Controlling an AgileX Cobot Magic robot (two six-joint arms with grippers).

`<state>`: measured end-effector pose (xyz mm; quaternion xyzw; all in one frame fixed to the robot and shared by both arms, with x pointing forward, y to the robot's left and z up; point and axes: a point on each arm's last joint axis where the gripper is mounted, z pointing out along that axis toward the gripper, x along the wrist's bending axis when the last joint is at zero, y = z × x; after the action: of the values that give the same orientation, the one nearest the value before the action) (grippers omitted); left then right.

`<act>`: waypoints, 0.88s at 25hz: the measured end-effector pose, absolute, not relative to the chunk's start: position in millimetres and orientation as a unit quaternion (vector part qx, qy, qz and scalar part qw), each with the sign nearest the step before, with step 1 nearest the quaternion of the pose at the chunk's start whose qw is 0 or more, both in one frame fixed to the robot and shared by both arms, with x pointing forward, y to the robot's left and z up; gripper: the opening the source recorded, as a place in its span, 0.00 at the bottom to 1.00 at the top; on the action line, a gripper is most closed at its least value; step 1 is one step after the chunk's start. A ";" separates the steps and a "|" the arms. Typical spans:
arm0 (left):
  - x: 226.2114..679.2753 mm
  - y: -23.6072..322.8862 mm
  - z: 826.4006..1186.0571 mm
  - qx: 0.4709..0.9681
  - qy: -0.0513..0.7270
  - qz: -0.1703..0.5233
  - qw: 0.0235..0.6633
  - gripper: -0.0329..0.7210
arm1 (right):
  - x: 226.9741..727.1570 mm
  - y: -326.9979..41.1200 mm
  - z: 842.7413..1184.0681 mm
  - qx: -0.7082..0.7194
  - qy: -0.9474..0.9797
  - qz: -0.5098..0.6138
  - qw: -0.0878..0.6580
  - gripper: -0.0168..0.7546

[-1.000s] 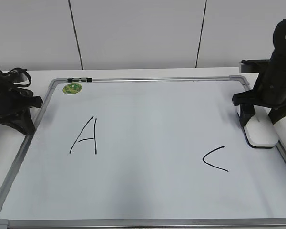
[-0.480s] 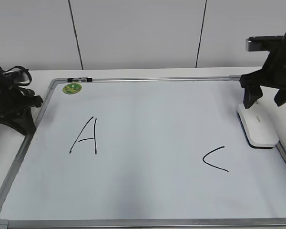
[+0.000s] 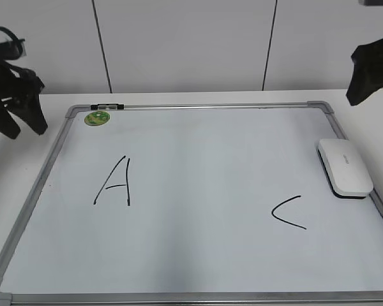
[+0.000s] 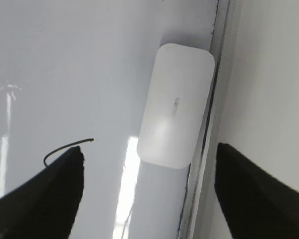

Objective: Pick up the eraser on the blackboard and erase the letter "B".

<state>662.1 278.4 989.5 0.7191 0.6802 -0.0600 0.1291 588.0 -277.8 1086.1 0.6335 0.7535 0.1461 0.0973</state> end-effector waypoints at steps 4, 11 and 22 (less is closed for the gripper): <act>645.0 264.0 1044.3 0.732 0.659 -0.017 0.172 0.65 | 560.4 -278.3 1118.3 0.624 0.759 0.156 0.106 0.80; 575.3 235.2 1140.6 0.756 0.606 0.058 0.241 0.65 | 497.3 -280.5 1170.2 0.608 0.751 0.203 0.160 0.79; 436.5 251.8 1189.4 0.738 0.595 0.121 0.293 0.65 | 376.6 -285.0 1165.3 0.580 0.752 0.235 0.207 0.79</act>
<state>436.5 251.8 1189.4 0.7382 0.5954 0.1211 0.2930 376.6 -285.0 1165.3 0.5795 0.7522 0.2354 0.2070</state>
